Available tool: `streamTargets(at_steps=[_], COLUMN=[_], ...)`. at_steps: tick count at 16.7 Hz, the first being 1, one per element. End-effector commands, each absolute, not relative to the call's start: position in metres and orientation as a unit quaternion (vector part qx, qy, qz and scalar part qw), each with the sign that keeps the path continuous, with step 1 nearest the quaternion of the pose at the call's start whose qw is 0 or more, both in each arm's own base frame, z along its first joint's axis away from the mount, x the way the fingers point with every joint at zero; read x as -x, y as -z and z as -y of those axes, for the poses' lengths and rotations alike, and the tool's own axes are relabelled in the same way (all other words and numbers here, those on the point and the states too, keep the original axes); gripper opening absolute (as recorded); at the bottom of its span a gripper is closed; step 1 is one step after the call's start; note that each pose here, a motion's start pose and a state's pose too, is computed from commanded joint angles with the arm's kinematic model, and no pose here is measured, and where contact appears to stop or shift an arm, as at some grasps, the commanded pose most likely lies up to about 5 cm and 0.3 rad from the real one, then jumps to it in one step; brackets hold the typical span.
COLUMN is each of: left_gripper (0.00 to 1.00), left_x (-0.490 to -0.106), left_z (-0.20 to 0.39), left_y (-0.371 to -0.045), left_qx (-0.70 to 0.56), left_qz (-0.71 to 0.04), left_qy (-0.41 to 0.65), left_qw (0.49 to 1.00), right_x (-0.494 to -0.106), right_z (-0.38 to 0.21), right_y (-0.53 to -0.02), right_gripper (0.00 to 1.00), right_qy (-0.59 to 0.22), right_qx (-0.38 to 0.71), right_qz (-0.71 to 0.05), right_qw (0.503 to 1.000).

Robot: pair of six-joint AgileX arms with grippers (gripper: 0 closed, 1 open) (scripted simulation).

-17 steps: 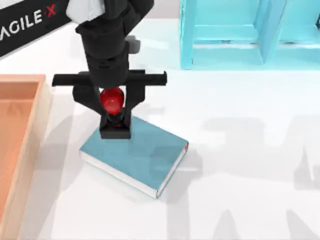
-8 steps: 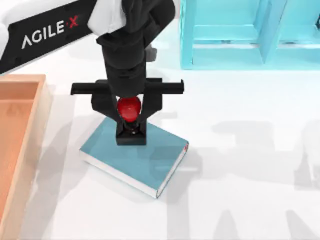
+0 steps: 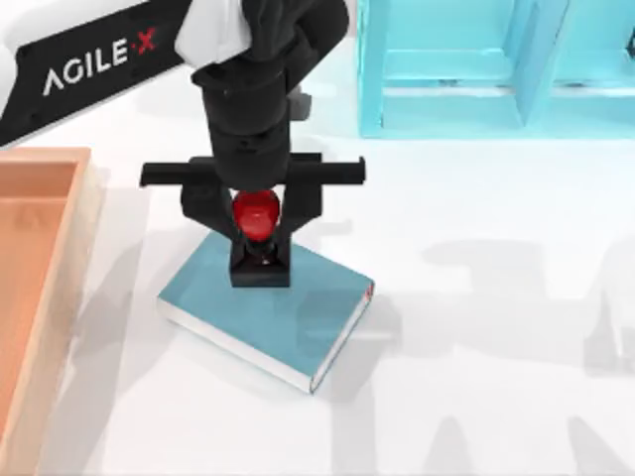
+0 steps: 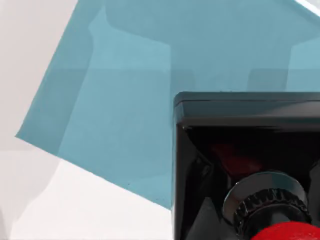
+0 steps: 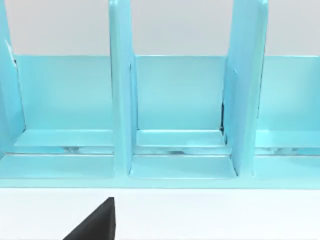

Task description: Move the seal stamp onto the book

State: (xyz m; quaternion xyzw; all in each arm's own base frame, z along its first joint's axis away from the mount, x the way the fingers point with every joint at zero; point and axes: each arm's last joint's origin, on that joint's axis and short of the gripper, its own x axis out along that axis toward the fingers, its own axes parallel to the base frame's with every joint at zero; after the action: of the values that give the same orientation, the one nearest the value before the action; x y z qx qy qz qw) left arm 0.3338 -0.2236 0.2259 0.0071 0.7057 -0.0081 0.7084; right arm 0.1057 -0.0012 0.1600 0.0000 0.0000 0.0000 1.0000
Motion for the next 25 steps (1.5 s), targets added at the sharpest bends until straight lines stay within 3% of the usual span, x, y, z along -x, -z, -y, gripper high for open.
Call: streamTargets(at_steps=[10,20,25], left_gripper=[0.98,1.0,1.0], left_x=[-0.334,-0.334,-0.334], left_z=[0.224,0.223,0.224], left_y=[-0.226,-0.227,-0.25], left_qx=[-0.007,-0.007,-0.007], left_qz=[-0.706,-0.706,-0.707], left_qy=[0.008,0.007,0.007], left_qw=[0.708,0.708,0.707], right_x=[-0.106,-0.106,-0.106], right_z=[0.001,0.001,0.001], right_y=[-0.16,-0.16,-0.16], right_gripper=[1.0,1.0,1.0], right_qy=[0.0,0.0,0.0], right_qx=[0.0,0.0,0.0], right_qz=[0.0,0.0,0.0], right_qw=[1.0,1.0,1.0])
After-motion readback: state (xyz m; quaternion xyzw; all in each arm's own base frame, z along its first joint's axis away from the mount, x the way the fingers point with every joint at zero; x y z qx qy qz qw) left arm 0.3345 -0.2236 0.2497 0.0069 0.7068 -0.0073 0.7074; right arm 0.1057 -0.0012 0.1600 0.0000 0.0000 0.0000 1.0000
